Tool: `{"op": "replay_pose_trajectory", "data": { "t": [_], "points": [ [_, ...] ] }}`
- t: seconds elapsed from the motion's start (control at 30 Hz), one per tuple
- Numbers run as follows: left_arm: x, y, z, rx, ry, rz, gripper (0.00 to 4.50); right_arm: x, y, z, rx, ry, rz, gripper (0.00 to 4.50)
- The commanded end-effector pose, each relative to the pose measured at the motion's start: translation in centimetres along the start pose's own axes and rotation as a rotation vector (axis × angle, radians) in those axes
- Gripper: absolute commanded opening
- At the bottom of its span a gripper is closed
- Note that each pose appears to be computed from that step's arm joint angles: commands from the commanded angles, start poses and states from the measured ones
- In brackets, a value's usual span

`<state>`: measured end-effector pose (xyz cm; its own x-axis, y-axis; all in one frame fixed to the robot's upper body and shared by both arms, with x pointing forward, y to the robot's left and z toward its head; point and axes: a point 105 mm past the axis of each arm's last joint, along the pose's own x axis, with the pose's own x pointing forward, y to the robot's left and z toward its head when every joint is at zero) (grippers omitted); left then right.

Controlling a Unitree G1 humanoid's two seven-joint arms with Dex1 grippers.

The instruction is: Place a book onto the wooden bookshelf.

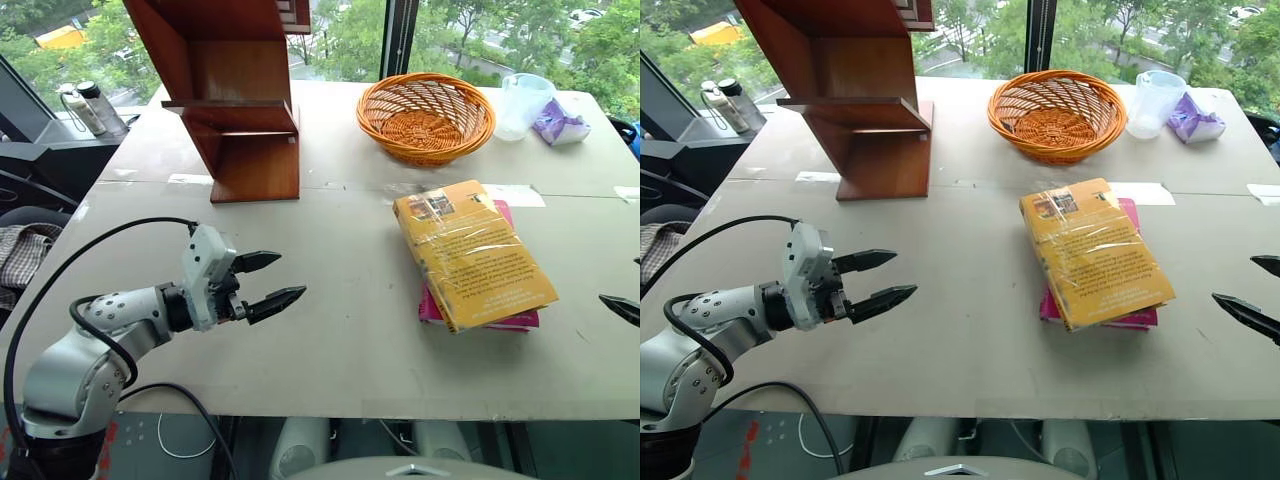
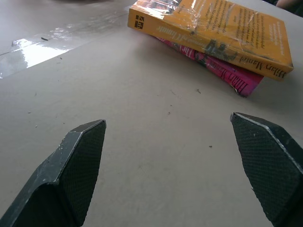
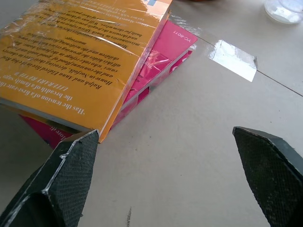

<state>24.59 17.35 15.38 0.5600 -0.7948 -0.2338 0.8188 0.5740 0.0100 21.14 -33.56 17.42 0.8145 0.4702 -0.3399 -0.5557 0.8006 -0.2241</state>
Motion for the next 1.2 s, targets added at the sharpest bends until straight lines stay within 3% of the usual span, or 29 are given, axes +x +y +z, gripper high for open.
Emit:
{"op": "replay_pose_trajectory", "data": {
  "t": [0.03,0.23,0.43,0.53,0.57,0.6,0.8,1.2],
  "points": [
    [0.3,-0.3,1.4,0.049,-0.04,-0.016,4.33,0.3,-0.3,1.0,-0.06,-0.023,-0.04,4.5],
    [2.0,-1.1,4.1,0.039,-0.137,-0.087,4.33,3.1,-0.6,3.3,-0.029,-0.087,-0.139,4.5],
    [2.9,-4.6,6.7,0.114,-0.186,-0.272,4.33,6.7,-1.0,5.6,0.08,-0.005,-0.193,4.5],
    [2.7,-5.5,6.9,0.201,-0.154,-0.313,4.37,8.6,-1.3,5.4,0.074,0.096,-0.228,3.71],
    [2.7,-5.6,7.0,0.203,-0.154,-0.318,4.37,9.0,-1.5,5.3,0.073,0.123,-0.241,3.63],
    [2.6,-5.8,7.1,0.201,-0.155,-0.322,4.37,9.4,-1.8,5.1,0.049,0.16,-0.26,2.84],
    [2.4,-6.4,6.5,0.187,-0.135,-0.326,4.37,10.7,-2.8,4.7,0.003,0.254,-0.302,0.07],
    [2.4,-6.8,5.7,0.156,-0.142,-0.273,4.37,13.4,-1.0,2.9,-0.036,0.391,-0.194,0.07]
  ]
}}
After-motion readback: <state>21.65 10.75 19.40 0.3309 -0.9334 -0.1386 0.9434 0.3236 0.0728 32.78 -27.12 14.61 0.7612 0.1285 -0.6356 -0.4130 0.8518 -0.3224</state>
